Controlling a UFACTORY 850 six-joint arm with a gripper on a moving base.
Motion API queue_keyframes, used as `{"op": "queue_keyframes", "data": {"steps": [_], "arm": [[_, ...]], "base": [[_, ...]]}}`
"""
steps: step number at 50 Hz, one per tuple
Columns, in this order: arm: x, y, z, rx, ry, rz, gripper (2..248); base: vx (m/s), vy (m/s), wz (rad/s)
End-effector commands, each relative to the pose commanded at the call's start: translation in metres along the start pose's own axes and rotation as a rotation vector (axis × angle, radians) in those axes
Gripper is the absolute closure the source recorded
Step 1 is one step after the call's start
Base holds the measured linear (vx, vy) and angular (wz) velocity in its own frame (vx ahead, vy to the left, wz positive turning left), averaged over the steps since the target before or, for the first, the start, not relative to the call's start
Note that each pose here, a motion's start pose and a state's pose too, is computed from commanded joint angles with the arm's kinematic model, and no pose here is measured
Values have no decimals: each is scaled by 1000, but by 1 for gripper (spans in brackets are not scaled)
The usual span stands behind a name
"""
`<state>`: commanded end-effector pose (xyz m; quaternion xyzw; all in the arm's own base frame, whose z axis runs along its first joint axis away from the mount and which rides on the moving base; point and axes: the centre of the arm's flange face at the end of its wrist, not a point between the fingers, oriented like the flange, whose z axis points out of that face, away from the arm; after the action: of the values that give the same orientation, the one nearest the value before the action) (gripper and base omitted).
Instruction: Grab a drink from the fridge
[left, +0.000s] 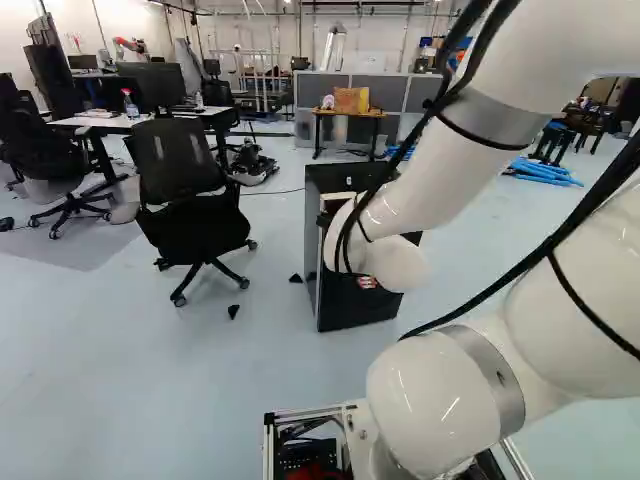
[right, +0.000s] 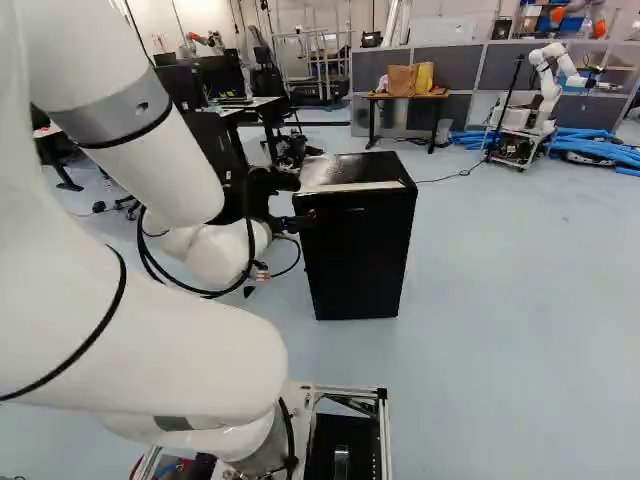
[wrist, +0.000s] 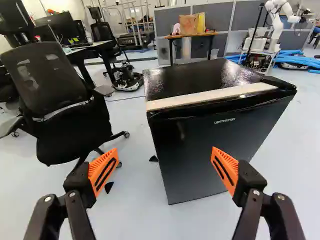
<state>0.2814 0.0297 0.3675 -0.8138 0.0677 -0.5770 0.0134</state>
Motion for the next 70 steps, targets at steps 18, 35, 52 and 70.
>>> {"op": "queue_keyframes", "data": {"steps": [18,35,52,70], "arm": [[4,-14,5,-27,22,49,3],[0,-28,13,-62,23,83,3],[-11,-42,22,-96,22,92,3],[-22,-58,31,-128,35,85,3]], "base": [[0,0,0],[0,0,0],[0,0,0],[0,0,0]]}}
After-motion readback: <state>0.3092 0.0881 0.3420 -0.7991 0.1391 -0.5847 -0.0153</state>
